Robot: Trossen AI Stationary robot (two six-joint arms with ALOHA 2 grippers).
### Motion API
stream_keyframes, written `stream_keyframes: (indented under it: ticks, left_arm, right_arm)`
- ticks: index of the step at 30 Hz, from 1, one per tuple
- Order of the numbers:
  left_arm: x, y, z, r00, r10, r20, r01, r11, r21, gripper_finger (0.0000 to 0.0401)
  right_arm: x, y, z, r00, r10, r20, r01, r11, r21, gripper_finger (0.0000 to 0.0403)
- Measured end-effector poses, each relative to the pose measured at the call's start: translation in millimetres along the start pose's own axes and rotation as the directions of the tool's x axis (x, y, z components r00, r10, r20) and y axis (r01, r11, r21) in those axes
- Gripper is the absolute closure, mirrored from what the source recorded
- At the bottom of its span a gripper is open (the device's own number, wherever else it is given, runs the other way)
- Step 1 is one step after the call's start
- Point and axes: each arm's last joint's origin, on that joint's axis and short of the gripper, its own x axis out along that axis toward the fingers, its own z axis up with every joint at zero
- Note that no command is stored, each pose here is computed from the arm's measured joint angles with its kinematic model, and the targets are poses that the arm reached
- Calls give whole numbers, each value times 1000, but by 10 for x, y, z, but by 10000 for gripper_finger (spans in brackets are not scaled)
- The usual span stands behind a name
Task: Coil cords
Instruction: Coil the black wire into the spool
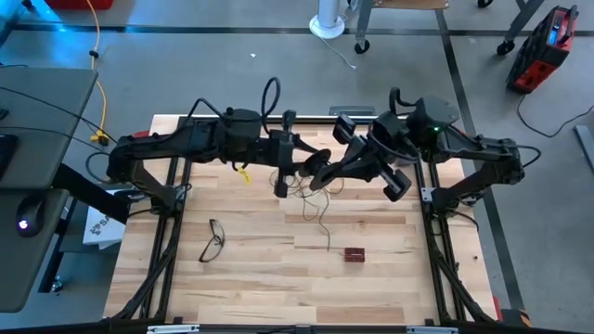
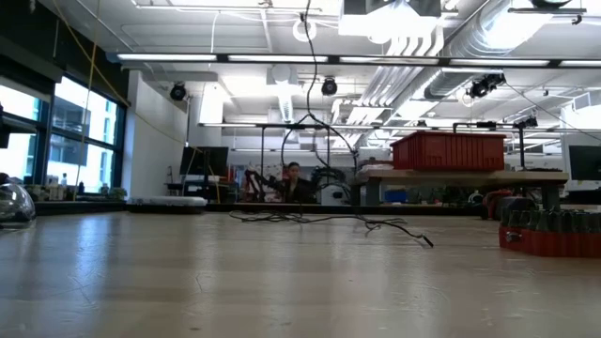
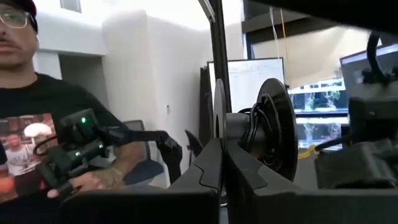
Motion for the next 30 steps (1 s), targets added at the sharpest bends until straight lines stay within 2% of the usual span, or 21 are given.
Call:
stream_keyframes:
  ticks: [7, 13, 23, 30]
  left_arm:
    - [-99, 18, 41, 1000, -20, 24, 21, 999, -40, 311]
    - [-104, -3, 39, 999, -39, 19, 40, 998, -56, 314]
    - [-148, -9, 25, 998, -63, -1, 63, 996, -57, 357]
    - [-164, -2, 21, 999, -41, -19, 40, 998, -56, 365]
  right_arm:
    - [-19, 13, 23, 1000, -15, 8, 16, 1000, -24, 403]
    - [-39, -32, -21, 998, -43, -39, 43, 999, 6, 403]
    - [-103, -43, 37, 998, -60, -27, 59, 998, -14, 403]
    - [-102, -50, 11, 997, -65, -49, 64, 998, -12, 403]
